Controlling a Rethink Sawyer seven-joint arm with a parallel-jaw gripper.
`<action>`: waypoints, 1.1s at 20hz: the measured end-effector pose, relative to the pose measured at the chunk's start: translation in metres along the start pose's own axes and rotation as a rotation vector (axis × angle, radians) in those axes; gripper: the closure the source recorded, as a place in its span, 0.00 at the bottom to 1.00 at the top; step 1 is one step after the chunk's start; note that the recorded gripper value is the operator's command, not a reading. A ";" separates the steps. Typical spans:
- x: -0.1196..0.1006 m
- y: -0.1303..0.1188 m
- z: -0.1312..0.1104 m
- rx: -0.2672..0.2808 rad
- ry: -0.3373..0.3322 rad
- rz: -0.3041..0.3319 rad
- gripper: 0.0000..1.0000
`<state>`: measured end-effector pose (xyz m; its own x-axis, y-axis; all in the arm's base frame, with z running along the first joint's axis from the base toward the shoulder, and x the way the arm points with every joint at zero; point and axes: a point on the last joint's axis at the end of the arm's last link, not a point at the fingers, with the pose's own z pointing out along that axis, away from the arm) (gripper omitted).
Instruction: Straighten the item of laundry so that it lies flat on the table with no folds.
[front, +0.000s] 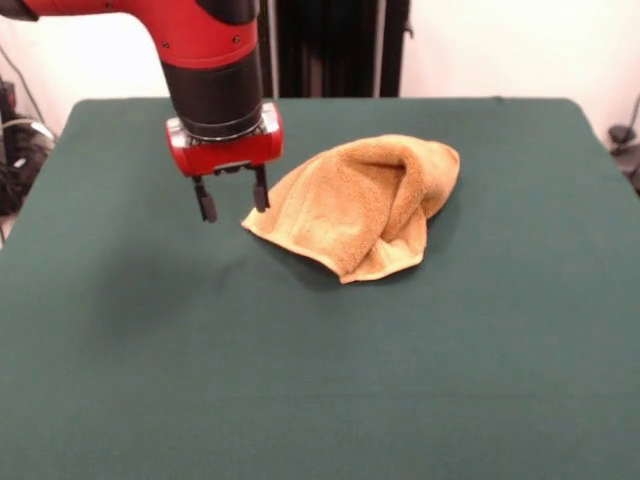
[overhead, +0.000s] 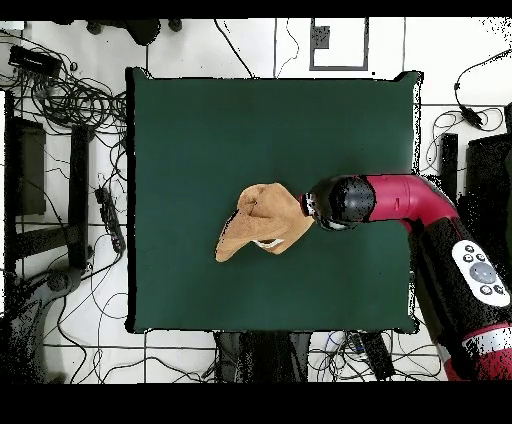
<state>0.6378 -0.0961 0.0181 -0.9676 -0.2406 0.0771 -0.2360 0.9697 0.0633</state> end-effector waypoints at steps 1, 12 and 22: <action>-0.002 -0.002 0.000 0.006 0.015 -0.004 0.00; -0.004 -0.003 0.035 -0.043 0.035 0.009 0.00; -0.002 -0.006 0.059 -0.143 0.019 0.051 0.00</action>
<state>0.6356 -0.0991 -0.0411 -0.9757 -0.1935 0.1023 -0.1704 0.9649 0.2000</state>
